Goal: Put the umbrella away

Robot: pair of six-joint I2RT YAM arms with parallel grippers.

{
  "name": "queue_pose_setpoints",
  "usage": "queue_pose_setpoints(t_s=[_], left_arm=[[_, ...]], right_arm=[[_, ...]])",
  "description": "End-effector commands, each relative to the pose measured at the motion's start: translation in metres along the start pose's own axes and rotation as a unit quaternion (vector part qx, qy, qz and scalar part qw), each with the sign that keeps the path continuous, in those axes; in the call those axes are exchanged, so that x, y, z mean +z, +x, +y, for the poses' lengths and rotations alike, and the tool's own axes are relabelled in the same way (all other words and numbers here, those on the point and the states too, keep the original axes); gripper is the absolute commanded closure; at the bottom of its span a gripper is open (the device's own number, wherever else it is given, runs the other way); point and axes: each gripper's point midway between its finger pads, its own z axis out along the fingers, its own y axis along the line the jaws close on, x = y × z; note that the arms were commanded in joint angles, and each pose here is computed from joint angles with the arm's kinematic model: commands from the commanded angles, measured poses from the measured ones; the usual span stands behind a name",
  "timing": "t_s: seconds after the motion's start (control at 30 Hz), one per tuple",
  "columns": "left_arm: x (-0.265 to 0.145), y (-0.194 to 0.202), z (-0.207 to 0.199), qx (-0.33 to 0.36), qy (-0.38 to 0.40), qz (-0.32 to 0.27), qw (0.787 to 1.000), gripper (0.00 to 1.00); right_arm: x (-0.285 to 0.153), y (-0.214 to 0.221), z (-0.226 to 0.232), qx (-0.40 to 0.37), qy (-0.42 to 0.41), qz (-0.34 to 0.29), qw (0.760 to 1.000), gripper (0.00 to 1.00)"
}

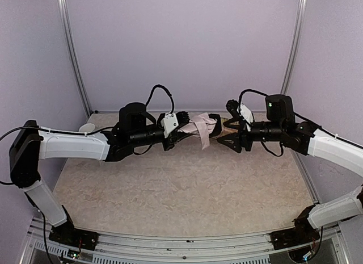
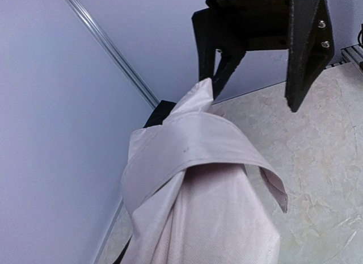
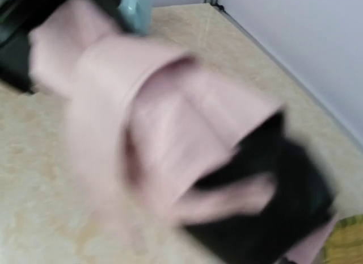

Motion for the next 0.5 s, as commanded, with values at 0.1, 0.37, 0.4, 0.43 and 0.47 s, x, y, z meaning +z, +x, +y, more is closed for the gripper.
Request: queue_pose_setpoints(t_s=[0.1, 0.37, 0.4, 0.43, 0.47], left_arm=[[-0.014, -0.046, 0.042, 0.054, -0.08, -0.065, 0.993, 1.0], [-0.026, -0.072, 0.045, 0.075, -0.082, -0.095, 0.989, 1.0], [-0.027, -0.074, 0.044, 0.075, -0.08, -0.097, 0.989, 1.0], [-0.028, -0.076, 0.043, 0.076, -0.078, -0.099, 0.989, 1.0], [-0.028, -0.077, 0.042, 0.075, -0.076, -0.101, 0.989, 1.0]], right_arm=[[-0.021, -0.027, 0.036, 0.019, -0.083, -0.105, 0.991, 0.37], [0.002, -0.038, 0.035, 0.048, -0.128, -0.137, 0.981, 0.4], [0.006, -0.037, 0.032, 0.051, -0.126, -0.135, 0.981, 0.39], [0.01, -0.037, 0.029, 0.055, -0.122, -0.134, 0.982, 0.37], [0.013, -0.036, 0.027, 0.057, -0.118, -0.132, 0.982, 0.37]])
